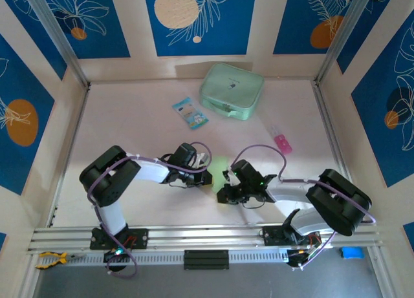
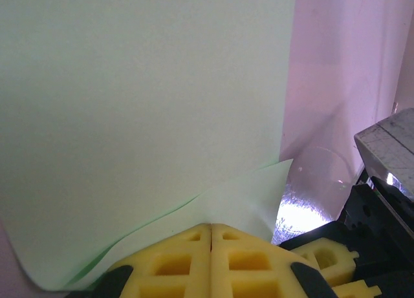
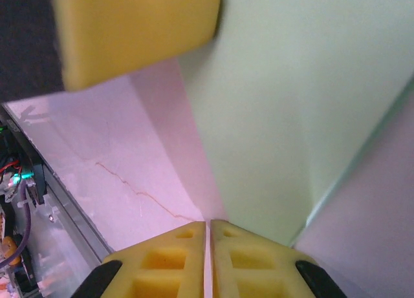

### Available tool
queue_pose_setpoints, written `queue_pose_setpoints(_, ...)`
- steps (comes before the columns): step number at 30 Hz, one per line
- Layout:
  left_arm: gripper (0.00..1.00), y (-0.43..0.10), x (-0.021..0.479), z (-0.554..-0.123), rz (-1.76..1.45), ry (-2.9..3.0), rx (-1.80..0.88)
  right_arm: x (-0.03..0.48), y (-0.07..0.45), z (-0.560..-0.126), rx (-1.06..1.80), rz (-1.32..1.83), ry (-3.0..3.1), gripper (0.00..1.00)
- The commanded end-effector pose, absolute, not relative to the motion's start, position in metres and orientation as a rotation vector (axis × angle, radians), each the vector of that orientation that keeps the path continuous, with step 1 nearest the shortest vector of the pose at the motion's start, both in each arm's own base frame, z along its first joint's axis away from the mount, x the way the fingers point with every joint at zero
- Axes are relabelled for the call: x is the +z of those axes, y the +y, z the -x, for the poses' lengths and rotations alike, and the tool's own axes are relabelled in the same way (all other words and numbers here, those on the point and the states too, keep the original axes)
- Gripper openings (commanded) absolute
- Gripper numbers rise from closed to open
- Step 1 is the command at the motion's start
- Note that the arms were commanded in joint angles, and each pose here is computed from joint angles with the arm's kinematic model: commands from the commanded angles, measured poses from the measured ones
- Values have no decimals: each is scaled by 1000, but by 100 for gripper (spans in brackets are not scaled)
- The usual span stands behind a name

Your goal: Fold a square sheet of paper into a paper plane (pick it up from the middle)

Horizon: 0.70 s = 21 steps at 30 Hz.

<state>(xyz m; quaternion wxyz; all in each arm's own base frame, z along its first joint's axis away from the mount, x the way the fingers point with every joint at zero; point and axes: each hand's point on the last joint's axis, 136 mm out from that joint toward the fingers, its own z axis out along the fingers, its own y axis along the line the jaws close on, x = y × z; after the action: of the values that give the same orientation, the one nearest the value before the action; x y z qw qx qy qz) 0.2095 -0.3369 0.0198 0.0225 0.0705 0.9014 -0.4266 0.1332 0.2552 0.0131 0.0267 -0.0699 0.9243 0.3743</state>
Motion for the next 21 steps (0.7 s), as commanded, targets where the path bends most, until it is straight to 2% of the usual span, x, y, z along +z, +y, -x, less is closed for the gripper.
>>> queue_pose_setpoints(1, 0, -325, -6, -205, -187, 2883, -1192, -5, 231, -105, 1090, 139, 3011, 13)
queue_pose_setpoints(7, 0, -321, -7, -204, -169, 2881, -1177, 0, 217, -104, 1025, 91, 2996, 12)
queue_pose_setpoints(11, 0, -321, -5, -207, -136, 2849, -1191, 24, 215, -115, 1019, 57, 2914, 11)
queue_pose_setpoints(16, 1, -324, 1, -211, -97, 2805, -1203, 56, 228, -137, 1108, 30, 2772, 11)
queue_pose_setpoints(21, 2, -327, 9, -212, -89, 2774, -1200, 67, 253, -162, 1162, 24, 2762, 8)
